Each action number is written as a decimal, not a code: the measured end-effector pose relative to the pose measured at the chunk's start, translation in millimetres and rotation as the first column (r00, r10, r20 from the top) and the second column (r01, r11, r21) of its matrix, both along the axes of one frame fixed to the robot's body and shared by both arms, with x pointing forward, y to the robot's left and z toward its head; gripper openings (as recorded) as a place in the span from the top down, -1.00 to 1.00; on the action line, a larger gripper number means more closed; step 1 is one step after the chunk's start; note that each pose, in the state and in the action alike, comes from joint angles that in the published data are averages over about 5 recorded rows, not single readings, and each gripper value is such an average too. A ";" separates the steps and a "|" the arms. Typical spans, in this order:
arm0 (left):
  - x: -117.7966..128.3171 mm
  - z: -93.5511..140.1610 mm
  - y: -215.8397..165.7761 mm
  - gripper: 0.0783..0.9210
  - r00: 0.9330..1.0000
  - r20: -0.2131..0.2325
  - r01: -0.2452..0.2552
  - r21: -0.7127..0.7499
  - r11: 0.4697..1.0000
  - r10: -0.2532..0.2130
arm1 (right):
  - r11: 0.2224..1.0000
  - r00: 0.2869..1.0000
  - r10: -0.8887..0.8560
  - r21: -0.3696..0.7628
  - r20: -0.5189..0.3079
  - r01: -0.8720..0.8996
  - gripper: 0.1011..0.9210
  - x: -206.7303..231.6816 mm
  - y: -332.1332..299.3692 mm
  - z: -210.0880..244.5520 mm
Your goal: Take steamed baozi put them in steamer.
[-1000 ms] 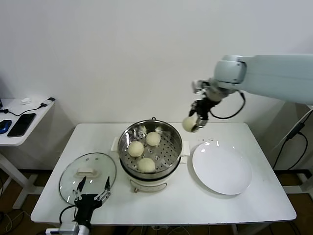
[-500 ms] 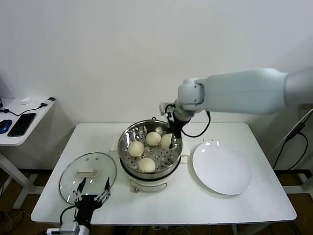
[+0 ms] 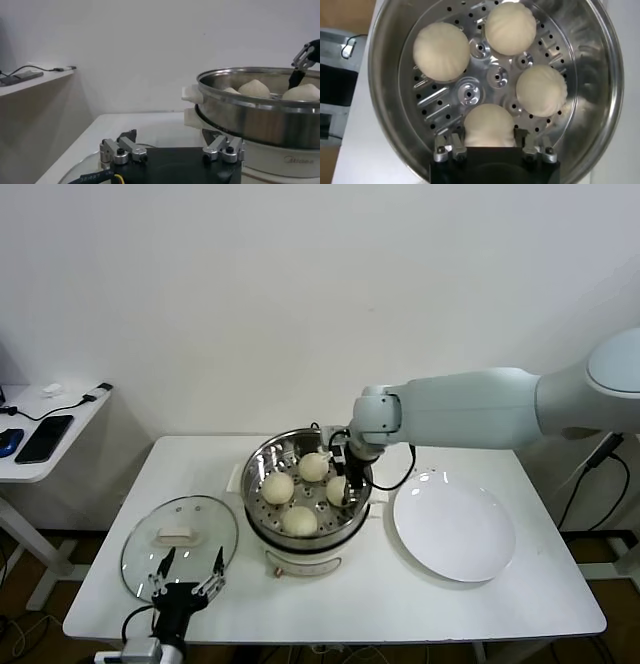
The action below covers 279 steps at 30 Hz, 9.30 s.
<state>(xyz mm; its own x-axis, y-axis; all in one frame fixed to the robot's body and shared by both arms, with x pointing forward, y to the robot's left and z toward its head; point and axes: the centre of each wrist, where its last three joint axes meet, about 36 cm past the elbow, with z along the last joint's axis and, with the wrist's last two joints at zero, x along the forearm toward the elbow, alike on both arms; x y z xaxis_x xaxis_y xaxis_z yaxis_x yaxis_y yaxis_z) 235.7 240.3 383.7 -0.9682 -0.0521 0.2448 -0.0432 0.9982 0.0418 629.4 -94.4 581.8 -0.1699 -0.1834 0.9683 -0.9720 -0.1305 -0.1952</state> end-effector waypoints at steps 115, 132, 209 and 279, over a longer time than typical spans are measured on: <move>93.4 -160.2 102.9 -0.68 0.992 -0.077 0.074 0.997 -0.028 -0.097 | -0.140 0.056 -0.985 0.945 -0.163 0.297 -0.76 -334.8 -234.2 -330.8; 102.0 -172.7 98.6 0.46 0.993 -0.090 0.087 0.996 -0.030 -0.076 | -0.130 0.068 -0.985 0.942 -0.158 0.309 -0.76 -334.4 -232.0 -331.6; 150.8 48.9 -230.4 0.87 0.989 -0.033 0.049 0.992 0.116 -0.143 | -0.030 0.117 -0.991 0.968 -0.061 0.248 -0.76 -355.6 -224.7 -309.0; 95.7 23.3 23.4 -0.77 0.973 0.204 0.064 0.211 0.975 -0.108 | -0.037 0.127 -0.990 0.975 -0.067 0.221 -0.76 -347.3 -215.6 -300.7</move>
<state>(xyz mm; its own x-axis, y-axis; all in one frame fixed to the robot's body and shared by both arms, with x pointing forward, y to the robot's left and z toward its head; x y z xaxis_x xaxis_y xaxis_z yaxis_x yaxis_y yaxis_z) 331.4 263.7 407.0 -0.9997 0.0066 0.0254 0.0125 0.9703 0.2416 282.1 -309.9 281.2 -0.9984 0.0405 0.0398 0.0362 0.9939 -0.1042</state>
